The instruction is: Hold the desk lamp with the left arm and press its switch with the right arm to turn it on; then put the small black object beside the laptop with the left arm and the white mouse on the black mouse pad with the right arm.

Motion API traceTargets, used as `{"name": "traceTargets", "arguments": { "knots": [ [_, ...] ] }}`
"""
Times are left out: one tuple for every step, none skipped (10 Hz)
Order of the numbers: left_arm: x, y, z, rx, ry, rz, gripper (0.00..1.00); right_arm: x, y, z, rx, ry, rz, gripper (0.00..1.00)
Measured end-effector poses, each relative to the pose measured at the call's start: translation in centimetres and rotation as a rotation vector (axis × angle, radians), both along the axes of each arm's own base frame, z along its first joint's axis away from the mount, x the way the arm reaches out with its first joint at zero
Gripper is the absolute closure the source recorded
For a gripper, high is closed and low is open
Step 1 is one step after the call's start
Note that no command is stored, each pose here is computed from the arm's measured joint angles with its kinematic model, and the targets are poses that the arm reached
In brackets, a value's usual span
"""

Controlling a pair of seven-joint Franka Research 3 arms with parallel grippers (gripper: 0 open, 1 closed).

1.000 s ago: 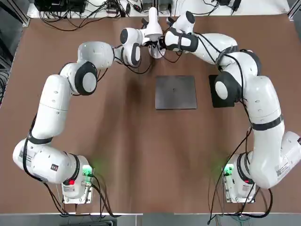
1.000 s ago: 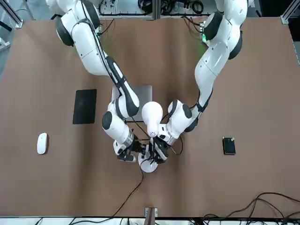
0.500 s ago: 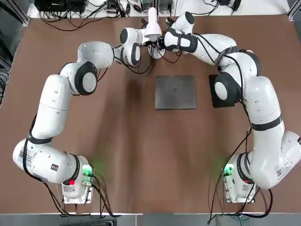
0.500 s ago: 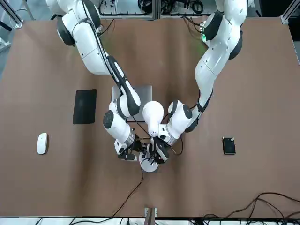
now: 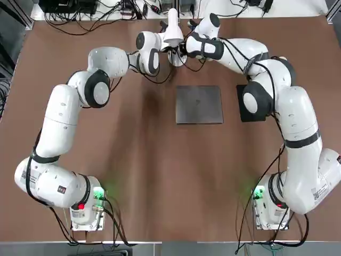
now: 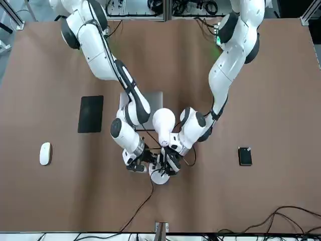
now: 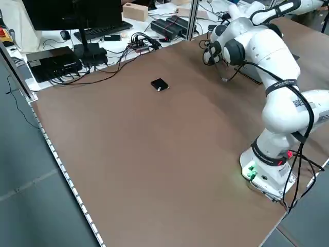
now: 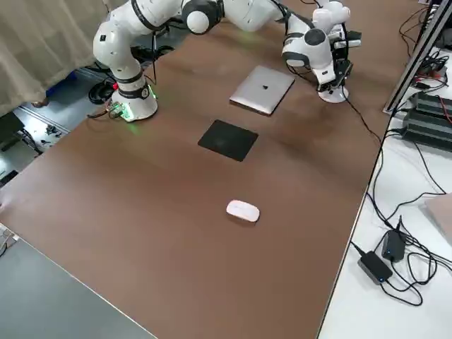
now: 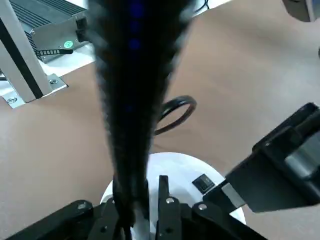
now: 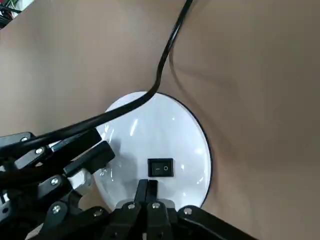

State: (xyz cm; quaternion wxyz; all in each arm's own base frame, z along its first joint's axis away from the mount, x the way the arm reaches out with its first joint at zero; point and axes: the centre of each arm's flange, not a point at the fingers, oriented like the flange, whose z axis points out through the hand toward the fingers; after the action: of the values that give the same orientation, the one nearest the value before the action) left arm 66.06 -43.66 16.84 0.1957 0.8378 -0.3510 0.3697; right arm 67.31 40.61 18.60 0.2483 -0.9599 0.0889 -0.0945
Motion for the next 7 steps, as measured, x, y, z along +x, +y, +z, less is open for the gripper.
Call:
{"name": "traceTargets", "arguments": {
  "knots": [
    [0.00,0.00,0.00,0.000,0.000,0.000,0.78,0.02,-0.01,0.03,0.000,0.000,0.001,0.99],
    [0.00,0.00,0.00,0.000,0.000,0.000,0.78,0.03,-0.01,0.04,0.000,0.001,0.001,0.99],
    [0.00,0.00,0.01,0.000,0.000,0.000,0.79,0.04,-0.02,0.04,-0.001,0.001,0.001,0.99],
    [0.01,0.01,0.02,0.000,-0.001,0.000,0.81,0.05,-0.02,0.07,-0.001,0.002,0.002,0.99],
    [0.03,0.02,0.03,0.000,-0.001,0.000,0.81,0.08,-0.01,0.13,-0.001,0.002,0.003,0.99],
    [0.02,-0.02,0.05,0.000,-0.001,0.000,0.83,0.13,0.01,0.23,0.000,0.001,0.003,0.99],
    [-0.07,-0.18,0.07,-0.001,-0.002,-0.002,0.85,0.33,-0.04,0.53,0.003,-0.004,0.001,0.99]
  ]
}}
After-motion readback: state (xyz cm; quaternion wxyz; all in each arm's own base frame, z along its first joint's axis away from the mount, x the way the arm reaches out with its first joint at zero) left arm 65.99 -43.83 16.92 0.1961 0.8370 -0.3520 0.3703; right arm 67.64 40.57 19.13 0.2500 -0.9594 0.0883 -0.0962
